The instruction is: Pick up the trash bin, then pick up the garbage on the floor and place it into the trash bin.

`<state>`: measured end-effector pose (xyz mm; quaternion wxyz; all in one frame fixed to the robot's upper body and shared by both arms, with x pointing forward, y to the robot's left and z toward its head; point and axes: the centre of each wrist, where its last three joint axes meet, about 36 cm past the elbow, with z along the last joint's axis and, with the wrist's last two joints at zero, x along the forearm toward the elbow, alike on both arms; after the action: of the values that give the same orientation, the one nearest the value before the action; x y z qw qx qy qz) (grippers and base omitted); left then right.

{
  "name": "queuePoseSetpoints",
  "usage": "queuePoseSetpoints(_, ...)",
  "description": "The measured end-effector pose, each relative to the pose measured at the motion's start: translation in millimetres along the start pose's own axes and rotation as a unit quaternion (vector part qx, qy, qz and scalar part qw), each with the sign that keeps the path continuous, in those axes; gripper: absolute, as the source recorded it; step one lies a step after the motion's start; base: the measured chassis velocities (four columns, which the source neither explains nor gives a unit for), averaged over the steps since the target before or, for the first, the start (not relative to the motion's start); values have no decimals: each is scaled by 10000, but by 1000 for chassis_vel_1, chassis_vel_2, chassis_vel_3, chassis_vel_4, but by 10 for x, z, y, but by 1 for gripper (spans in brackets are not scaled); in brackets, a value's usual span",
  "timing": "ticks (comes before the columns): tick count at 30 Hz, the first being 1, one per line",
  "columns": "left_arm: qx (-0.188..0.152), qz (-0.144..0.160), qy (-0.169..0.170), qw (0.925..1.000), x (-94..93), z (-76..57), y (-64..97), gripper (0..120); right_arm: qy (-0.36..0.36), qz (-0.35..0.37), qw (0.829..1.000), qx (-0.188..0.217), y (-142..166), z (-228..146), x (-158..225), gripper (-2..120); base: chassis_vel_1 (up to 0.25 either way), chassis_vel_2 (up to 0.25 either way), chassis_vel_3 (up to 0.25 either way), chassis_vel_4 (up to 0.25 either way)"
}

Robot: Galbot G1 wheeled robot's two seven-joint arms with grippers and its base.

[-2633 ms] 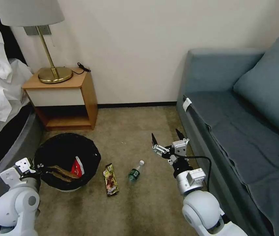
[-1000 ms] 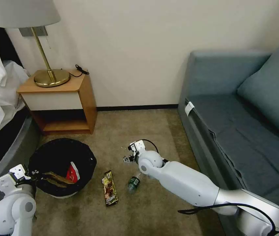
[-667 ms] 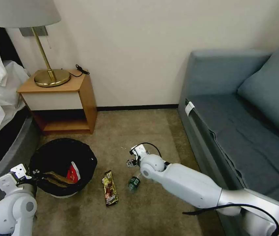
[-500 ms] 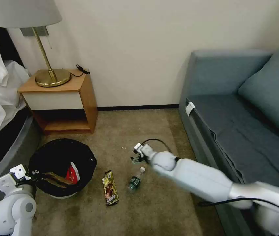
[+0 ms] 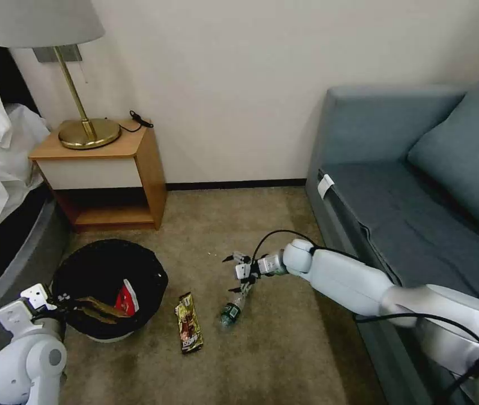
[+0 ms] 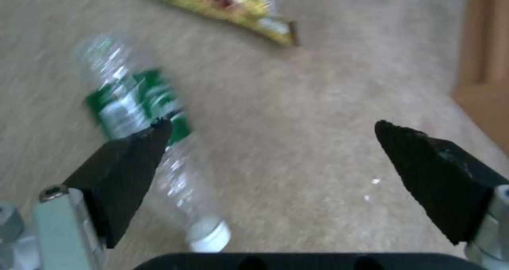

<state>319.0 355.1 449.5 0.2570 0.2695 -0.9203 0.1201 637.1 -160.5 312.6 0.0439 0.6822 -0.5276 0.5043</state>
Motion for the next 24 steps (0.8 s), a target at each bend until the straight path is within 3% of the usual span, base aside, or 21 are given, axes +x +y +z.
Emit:
queuePoseSetpoints(8,-11,-12,1,10000,4,18,-2,3,117,-728,9970,231,-25,83,63,98,0,0,0,0)
queuePoseSetpoints(24,-13,-21,8,10000,21,32,8,3,299,-883,9953,254,68,-2,-301,98,0,0,0,0)
